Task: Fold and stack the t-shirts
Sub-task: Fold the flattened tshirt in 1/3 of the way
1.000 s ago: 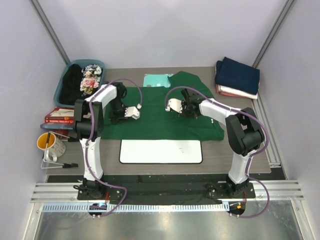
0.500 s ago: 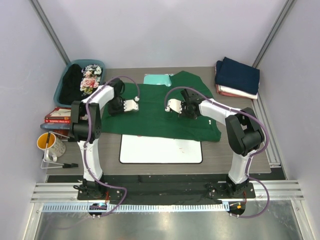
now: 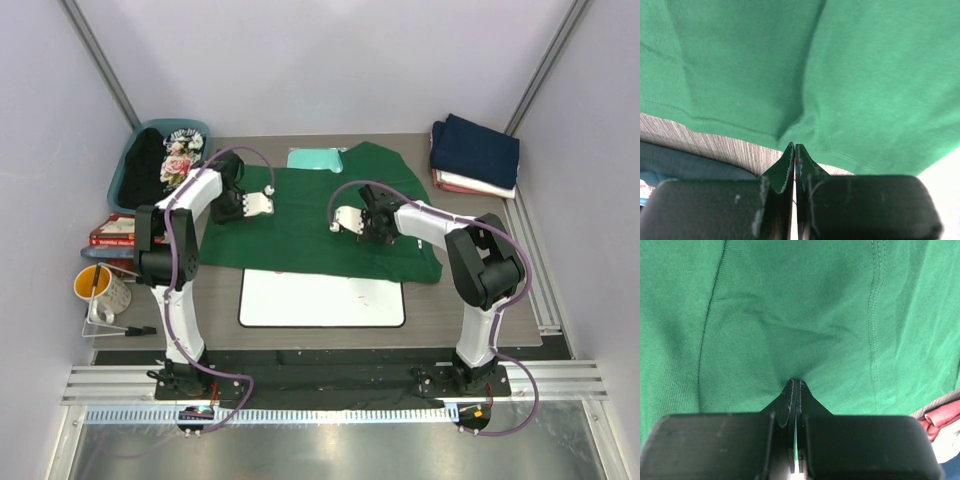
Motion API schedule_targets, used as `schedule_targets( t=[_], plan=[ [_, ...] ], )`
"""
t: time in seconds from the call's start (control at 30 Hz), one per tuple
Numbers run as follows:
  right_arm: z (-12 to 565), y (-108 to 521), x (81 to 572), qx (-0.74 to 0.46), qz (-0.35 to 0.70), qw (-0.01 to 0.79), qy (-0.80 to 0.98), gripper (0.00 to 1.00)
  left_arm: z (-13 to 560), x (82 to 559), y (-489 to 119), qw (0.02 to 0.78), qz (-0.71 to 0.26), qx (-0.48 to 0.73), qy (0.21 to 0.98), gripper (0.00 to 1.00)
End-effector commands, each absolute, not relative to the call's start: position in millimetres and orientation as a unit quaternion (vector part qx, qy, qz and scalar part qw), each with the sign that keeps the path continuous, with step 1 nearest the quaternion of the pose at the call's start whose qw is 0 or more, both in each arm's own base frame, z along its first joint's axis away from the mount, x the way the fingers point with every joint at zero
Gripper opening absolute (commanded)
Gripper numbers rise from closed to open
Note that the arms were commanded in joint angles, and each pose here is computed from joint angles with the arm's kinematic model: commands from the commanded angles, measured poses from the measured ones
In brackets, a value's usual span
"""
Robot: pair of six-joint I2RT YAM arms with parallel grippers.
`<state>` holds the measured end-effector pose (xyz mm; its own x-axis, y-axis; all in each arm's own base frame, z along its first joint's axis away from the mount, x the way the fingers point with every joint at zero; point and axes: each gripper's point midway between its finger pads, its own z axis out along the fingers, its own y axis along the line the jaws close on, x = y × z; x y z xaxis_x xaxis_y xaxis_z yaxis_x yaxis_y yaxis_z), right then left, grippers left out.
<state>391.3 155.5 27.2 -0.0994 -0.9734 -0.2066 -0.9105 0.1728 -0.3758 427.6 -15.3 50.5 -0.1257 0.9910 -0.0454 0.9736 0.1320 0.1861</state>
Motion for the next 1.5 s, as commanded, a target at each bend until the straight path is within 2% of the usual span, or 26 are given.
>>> schedule_targets(
  t=[0.0,0.23,0.4,0.6,0.63,0.67,0.73,0.77,0.83,0.87,0.93,0.97,1.07,1.2,1.23,1.47],
  plan=[
    [15.2,158.5,389.7,-0.638,-0.065,0.193,0.743,0.01,37.8,438.1,-4.8,0.076,0.081,0.651,0.751,0.00],
    [18.9,156.6,390.1,-0.637,-0.071,0.195,0.742,0.01,15.0,434.8,4.4,0.049,0.091,0.646,0.756,0.00],
    [24.0,154.5,392.0,-0.635,-0.080,0.199,0.742,0.01,10.3,447.4,24.8,0.049,0.165,0.628,0.759,0.00],
    [37.9,149.3,399.5,-0.630,-0.108,0.217,0.738,0.01,50.7,478.3,28.2,0.130,0.230,0.568,0.780,0.00],
    [45.3,149.5,402.2,-0.627,-0.113,0.226,0.737,0.01,59.3,480.1,24.6,0.144,0.227,0.563,0.781,0.02],
    [49.3,148.1,404.0,-0.624,-0.120,0.230,0.737,0.02,65.7,480.3,20.6,0.157,0.220,0.560,0.783,0.07],
    [63.0,148.9,410.1,-0.619,-0.131,0.247,0.734,0.11,87.5,477.0,5.5,0.193,0.196,0.565,0.778,0.20],
    [69.3,146.4,412.8,-0.616,-0.140,0.252,0.734,0.25,89.2,467.1,1.7,0.188,0.179,0.573,0.777,0.23],
    [85.3,146.8,416.8,-0.609,-0.146,0.268,0.732,0.41,108.4,455.8,-12.9,0.210,0.155,0.594,0.761,0.28],
    [102.7,148.2,416.4,-0.605,-0.145,0.288,0.728,0.56,106.8,439.8,-15.8,0.197,0.135,0.605,0.759,0.29],
    [113.0,150.9,406.9,-0.613,-0.127,0.295,0.722,0.64,118.8,422.4,-28.5,0.209,0.110,0.635,0.735,0.31],
    [127.9,152.0,399.9,-0.616,-0.121,0.307,0.715,0.70,107.7,405.1,-29.1,0.190,0.094,0.652,0.728,0.32],
    [121.8,151.8,363.6,-0.648,-0.078,0.284,0.702,0.79,89.4,375.0,-29.1,0.164,0.094,0.698,0.691,0.34],
    [108.6,145.9,307.5,-0.689,-0.046,0.276,0.668,0.88,65.0,351.1,-25.6,0.148,0.105,0.732,0.657,0.44],
    [105.7,145.7,297.7,-0.698,-0.040,0.273,0.661,0.88,54.3,340.7,-25.2,0.139,0.098,0.737,0.654,0.50],
    [76.5,117.4,243.1,-0.758,-0.053,0.243,0.603,0.91,28.1,333.5,-22.2,0.122,0.120,0.756,0.631,0.55]
  ],
)
